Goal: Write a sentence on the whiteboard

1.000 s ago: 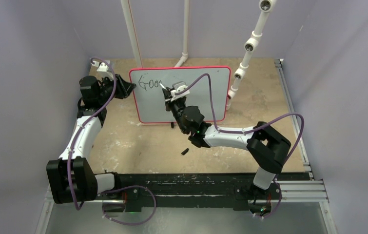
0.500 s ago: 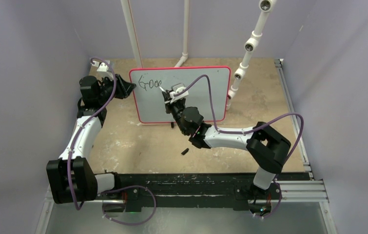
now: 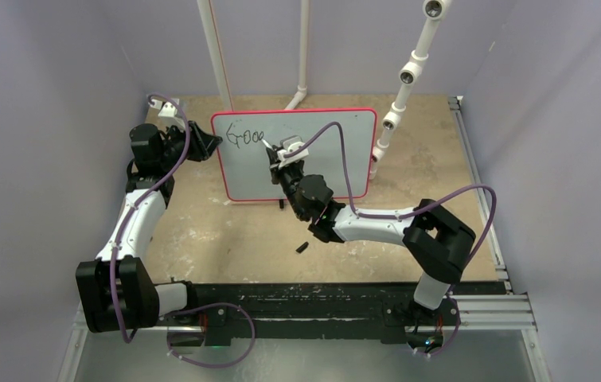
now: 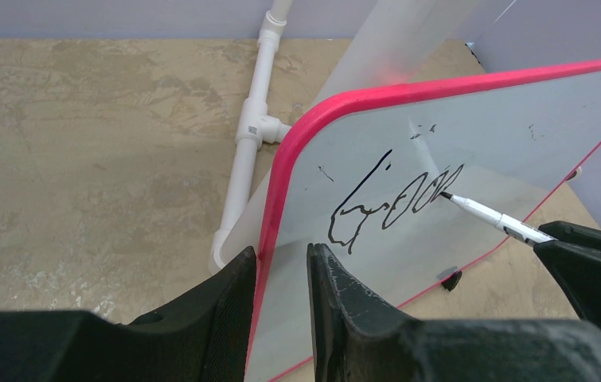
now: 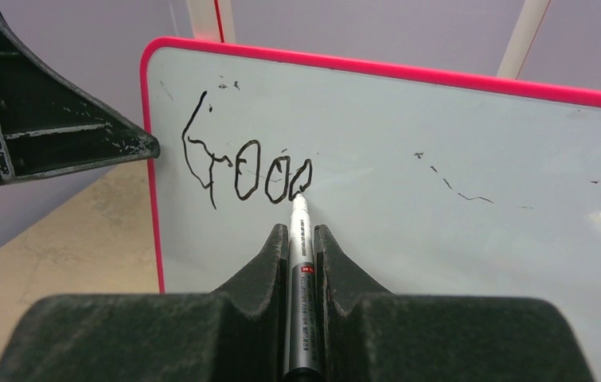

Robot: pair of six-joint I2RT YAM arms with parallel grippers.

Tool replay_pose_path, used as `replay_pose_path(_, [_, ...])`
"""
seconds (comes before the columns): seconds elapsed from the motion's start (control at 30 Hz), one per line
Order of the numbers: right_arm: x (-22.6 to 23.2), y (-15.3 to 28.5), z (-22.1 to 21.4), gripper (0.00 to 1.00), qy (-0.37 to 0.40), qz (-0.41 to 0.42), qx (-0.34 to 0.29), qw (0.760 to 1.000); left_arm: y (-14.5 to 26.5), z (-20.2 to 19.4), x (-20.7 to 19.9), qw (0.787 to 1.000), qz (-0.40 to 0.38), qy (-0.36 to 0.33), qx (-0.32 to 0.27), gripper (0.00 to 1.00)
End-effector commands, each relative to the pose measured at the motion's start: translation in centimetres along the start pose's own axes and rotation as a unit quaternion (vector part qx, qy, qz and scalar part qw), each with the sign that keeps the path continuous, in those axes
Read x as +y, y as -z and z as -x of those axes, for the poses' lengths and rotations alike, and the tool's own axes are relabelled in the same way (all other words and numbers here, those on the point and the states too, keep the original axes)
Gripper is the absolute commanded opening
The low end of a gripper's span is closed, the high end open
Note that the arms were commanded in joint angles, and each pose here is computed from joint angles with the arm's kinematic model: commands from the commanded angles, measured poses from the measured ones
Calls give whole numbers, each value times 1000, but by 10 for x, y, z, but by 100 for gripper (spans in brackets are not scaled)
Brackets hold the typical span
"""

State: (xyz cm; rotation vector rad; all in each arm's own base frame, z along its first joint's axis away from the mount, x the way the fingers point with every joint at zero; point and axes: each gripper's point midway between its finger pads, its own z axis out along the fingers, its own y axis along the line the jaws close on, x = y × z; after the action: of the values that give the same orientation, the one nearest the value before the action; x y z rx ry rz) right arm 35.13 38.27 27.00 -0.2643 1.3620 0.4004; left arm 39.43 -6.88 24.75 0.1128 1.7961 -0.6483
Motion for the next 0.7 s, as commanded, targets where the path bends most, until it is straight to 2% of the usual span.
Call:
replay_pose_path(0.0, [-19,-3,45,0,-10,-40,-51,998,-1,4,-1,1000,-5,-9,-6,29])
replay_pose_path(0.67, [-24,-5,72,0,-22,-54,-87,995,-1,3,-1,1000,-5,-9,-6,29])
